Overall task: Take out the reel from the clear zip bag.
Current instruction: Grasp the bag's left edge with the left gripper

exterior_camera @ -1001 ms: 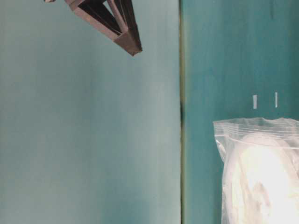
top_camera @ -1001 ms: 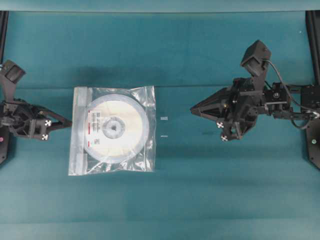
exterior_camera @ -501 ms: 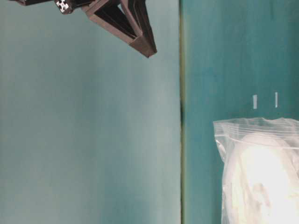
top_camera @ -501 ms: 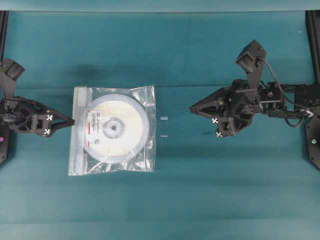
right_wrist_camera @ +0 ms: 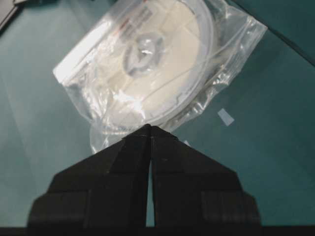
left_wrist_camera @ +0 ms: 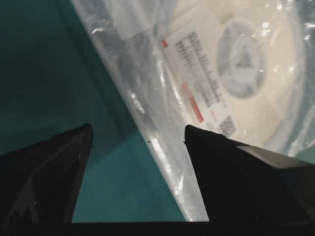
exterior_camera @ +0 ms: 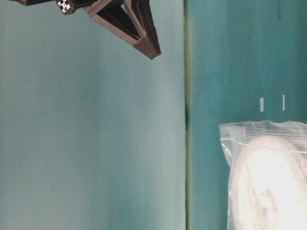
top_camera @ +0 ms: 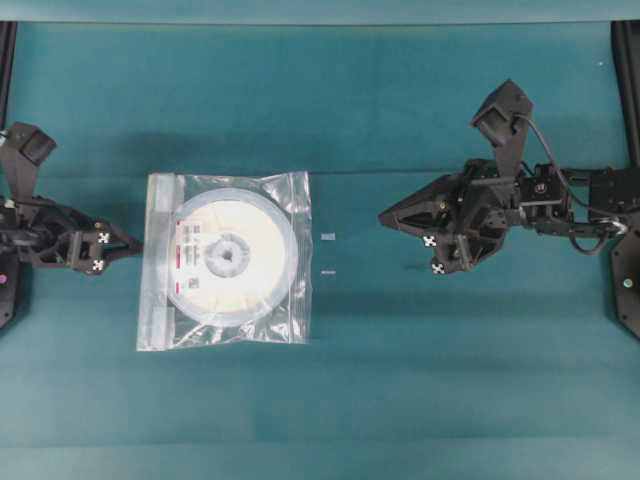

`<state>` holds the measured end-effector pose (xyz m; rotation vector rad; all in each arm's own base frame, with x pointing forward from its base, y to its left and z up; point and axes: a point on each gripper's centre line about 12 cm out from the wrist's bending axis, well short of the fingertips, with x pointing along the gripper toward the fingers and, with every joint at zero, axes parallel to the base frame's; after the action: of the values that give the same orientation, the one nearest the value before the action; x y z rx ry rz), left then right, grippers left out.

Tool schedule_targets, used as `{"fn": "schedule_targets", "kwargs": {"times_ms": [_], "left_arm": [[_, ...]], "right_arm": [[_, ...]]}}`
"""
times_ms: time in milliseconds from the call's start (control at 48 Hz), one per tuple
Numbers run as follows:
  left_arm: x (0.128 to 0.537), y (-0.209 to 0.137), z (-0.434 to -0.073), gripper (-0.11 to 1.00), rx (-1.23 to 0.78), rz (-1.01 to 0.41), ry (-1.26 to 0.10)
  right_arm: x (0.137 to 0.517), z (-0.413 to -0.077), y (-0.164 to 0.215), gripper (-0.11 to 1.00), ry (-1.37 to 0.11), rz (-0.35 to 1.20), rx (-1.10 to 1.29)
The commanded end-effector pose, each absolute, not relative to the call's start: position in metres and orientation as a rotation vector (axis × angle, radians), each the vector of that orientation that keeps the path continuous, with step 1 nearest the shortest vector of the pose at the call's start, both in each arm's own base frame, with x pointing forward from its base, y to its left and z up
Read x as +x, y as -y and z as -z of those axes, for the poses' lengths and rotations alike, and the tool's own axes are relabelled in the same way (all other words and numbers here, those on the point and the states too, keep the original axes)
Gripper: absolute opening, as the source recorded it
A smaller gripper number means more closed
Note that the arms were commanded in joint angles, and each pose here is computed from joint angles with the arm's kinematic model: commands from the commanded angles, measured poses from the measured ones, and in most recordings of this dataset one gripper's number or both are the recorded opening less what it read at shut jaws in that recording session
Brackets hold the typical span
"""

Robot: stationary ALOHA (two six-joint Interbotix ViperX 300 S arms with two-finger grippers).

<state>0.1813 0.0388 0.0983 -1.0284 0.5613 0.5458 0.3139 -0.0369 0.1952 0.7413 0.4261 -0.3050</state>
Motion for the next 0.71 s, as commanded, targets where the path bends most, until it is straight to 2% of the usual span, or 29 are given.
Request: {"fn": "schedule_targets", "kwargs": {"times_ms": [0,355,688], "left_arm": [[0.189,-0.041,-0.096,0.84,-1.037,-0.538,-0.538],[0.207,-0.044,-0.079,0.84,-1.083,-0.546,-0.520],[0.215,-0.046,-0.080,0.84,-1.082,-0.537,-0.506]], "right_arm": [[0.316,-0.202,0.037,0.00,-0.398,0.299,0.752],[0.316,-0.203,0.036,0.00,-0.397,0.296,0.757],[0.316,-0.202,0.036,0.00,-0.398,0.297,0.758]]}}
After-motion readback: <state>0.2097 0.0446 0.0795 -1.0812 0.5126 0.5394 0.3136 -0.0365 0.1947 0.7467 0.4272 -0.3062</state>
